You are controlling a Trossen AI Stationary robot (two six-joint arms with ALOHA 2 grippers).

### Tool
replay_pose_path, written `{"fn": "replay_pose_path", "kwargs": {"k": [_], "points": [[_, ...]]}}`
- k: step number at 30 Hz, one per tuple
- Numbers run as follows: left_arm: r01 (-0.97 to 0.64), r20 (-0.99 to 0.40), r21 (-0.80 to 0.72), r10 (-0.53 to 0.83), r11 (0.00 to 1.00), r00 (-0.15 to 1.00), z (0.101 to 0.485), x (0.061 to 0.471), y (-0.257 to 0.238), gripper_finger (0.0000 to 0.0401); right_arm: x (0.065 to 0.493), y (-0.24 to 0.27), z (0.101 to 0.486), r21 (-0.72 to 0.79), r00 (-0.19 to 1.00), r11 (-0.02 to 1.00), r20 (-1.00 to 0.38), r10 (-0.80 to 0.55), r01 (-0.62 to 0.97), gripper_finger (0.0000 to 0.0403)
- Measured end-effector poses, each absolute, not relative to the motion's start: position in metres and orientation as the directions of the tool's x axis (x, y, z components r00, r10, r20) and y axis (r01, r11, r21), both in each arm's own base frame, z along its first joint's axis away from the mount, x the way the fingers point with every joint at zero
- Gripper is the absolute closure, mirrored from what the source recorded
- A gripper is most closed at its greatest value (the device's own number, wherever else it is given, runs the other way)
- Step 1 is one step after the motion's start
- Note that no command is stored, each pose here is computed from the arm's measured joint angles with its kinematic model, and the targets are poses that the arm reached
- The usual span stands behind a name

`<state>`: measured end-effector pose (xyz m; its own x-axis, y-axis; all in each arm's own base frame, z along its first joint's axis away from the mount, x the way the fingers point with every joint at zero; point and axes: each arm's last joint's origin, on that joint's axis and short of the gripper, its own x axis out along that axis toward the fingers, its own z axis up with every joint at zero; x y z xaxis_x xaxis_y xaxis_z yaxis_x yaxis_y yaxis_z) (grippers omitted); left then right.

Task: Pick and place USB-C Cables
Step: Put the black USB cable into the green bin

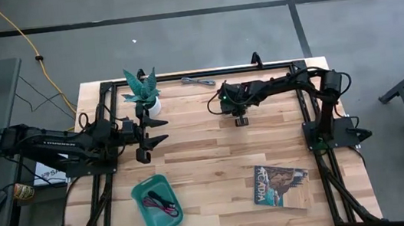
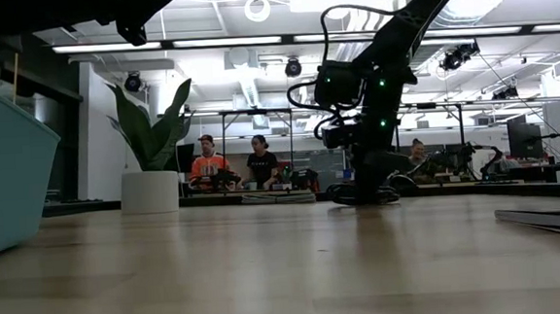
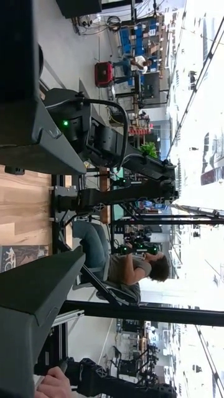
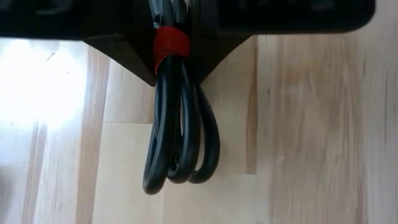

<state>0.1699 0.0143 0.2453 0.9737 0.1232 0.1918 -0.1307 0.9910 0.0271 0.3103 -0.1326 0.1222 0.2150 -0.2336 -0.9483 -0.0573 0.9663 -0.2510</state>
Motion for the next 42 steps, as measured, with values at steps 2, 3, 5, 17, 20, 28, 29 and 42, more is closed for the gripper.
{"fn": "replay_pose_path", "kwargs": {"k": [2,3,5,17,20,28,29,42], "points": [[-0.130,0.191,0.027,0.123,0.991,0.974,0.245,0.170,0.014,0.0209,0.310,-0.133,0.122,-0.247,0.218,0.967,-0.949,-0.229,-0.057,0.0351],[-0.131,0.192,0.027,0.123,0.991,0.974,0.245,0.170,0.014,0.0209,0.310,-0.133,0.122,-0.246,0.218,0.968,-0.949,-0.228,-0.057,0.0353],[-0.130,0.192,0.027,0.123,0.991,0.974,0.245,0.170,0.014,0.0209,0.310,-0.132,0.124,-0.238,0.227,0.970,-0.948,-0.222,-0.046,0.0356],[-0.130,0.166,0.029,0.124,0.991,0.978,0.243,0.170,0.014,0.0209,0.259,-0.111,0.209,0.013,0.385,0.994,-0.923,-0.030,0.109,0.0359],[-0.130,0.166,0.029,0.123,0.991,0.978,0.243,0.170,0.014,0.0209,0.235,-0.097,0.222,0.026,0.456,0.992,-0.889,-0.033,0.124,0.0359],[-0.130,0.166,0.029,0.124,0.991,0.978,0.243,0.170,0.014,0.0209,0.178,-0.069,0.220,-0.026,0.693,0.987,-0.709,-0.132,0.161,0.0359],[-0.130,0.166,0.029,0.124,0.991,0.978,0.243,0.170,0.014,0.0209,0.175,-0.067,0.220,-0.036,0.735,0.985,-0.661,-0.151,0.169,0.0359],[-0.130,0.167,0.029,0.124,0.991,0.978,0.243,0.170,0.014,0.0209,0.171,-0.053,0.247,0.106,0.989,0.984,-0.046,-0.141,0.145,0.0359]]}}
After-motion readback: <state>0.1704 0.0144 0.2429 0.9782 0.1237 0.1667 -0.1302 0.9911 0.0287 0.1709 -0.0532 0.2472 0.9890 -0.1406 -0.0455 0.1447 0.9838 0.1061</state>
